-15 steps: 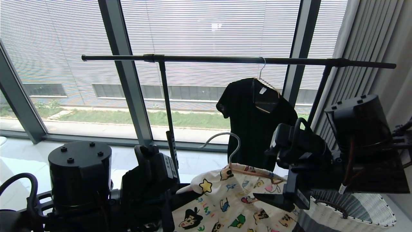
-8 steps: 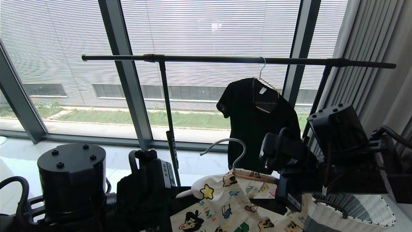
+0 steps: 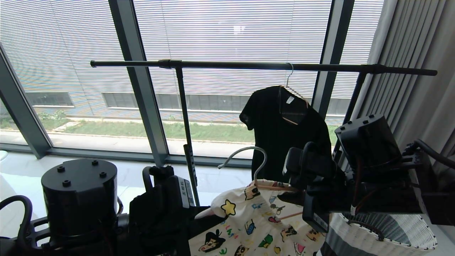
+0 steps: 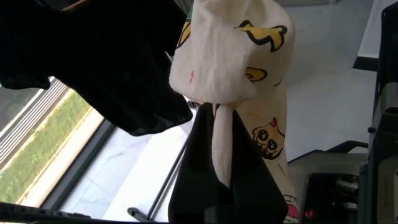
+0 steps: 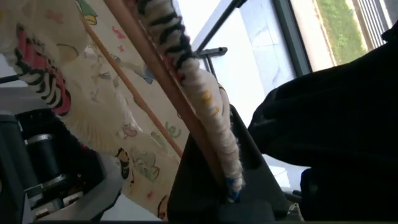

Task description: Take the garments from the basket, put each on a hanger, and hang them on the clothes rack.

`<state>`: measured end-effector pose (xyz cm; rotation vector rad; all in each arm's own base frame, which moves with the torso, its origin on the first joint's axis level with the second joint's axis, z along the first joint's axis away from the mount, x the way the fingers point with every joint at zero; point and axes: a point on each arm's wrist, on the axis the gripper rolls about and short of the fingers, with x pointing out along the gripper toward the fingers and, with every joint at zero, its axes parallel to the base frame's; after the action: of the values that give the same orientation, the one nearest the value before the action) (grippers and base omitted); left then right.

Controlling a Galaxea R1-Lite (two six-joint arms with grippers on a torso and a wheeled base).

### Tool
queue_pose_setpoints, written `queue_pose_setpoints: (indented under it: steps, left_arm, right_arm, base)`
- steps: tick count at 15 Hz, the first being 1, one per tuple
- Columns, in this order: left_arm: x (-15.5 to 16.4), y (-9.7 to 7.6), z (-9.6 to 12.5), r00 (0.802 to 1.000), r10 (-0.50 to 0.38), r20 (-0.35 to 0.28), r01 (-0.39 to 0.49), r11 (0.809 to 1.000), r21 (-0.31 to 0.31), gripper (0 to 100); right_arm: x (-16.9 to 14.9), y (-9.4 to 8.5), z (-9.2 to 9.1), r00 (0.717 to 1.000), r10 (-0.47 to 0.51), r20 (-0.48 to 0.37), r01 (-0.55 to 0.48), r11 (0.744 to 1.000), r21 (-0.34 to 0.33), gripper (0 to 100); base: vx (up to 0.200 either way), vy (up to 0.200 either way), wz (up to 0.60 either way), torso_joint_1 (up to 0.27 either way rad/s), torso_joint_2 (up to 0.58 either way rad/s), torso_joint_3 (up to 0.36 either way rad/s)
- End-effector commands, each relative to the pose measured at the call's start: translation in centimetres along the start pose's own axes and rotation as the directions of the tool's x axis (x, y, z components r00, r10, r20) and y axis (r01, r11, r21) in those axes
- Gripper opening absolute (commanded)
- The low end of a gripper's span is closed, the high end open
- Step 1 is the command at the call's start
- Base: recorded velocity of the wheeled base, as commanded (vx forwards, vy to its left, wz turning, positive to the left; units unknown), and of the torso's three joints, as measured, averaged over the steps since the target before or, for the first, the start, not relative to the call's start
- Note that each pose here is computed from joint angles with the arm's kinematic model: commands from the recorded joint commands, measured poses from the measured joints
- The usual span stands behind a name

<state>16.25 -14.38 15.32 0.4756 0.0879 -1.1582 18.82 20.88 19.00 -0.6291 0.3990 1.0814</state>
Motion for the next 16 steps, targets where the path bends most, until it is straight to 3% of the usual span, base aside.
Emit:
queue_pose_setpoints:
  steps: [1,2,3,5,6,8,13,16]
  left_arm:
    - [0.0,-0.1,-0.1,1.000,-0.005,-0.002,0.005,1.000,0.000,0]
    - [0.0,-0.2,-0.2,1.000,-0.006,-0.005,0.006,1.000,-0.003,0]
    - [0.0,-0.2,-0.3,1.000,-0.008,-0.010,0.008,1.000,-0.005,100]
    - [-0.1,0.0,-0.3,1.000,0.015,-0.018,-0.015,1.000,-0.028,100]
    - [-0.4,0.6,-0.7,0.993,0.098,-0.059,-0.102,0.991,-0.081,100]
    - [-0.8,1.2,-1.1,0.980,0.172,-0.097,-0.183,0.976,-0.120,100]
    - [-3.9,1.4,-2.9,0.951,0.270,-0.150,-0.292,0.944,-0.151,100]
    - [-4.3,2.2,-3.8,0.933,0.307,-0.191,-0.341,0.922,-0.182,100]
  right_arm:
    - [0.0,0.0,0.1,1.000,-0.003,0.013,0.003,1.000,-0.002,0]
    - [0.0,-0.1,0.3,0.999,-0.013,0.033,0.013,1.000,-0.012,0]
    - [0.0,-0.1,0.4,0.999,-0.019,0.045,0.020,0.999,-0.027,0]
    - [-0.1,-0.3,0.1,0.996,-0.038,0.077,0.046,0.993,-0.105,0]
    - [-0.8,-0.7,0.0,0.992,-0.059,0.113,0.075,0.986,-0.150,0]
    - [-1.7,-1.6,-0.6,0.984,-0.112,0.139,0.135,0.977,-0.168,0]
    - [-4.8,-4.9,-1.7,0.941,-0.289,0.175,0.311,0.944,-0.112,0]
    - [-6.4,-5.2,-1.4,0.917,-0.336,0.217,0.359,0.930,-0.077,0]
  base:
    - [0.000,0.000,0.00,0.000,0.00,0.000]
    - [0.000,0.000,0.00,0.000,0.00,0.000]
    - [0.000,0.000,0.00,0.000,0.00,0.000]
    - [0.000,0.000,0.00,0.000,0.00,0.000]
    - [0.000,0.000,0.00,0.000,0.00,0.000]
    - [0.000,0.000,0.00,0.000,0.00,0.000]
    - [0.000,0.000,0.00,0.000,0.00,0.000]
    - [0.000,0.000,0.00,0.000,0.00,0.000]
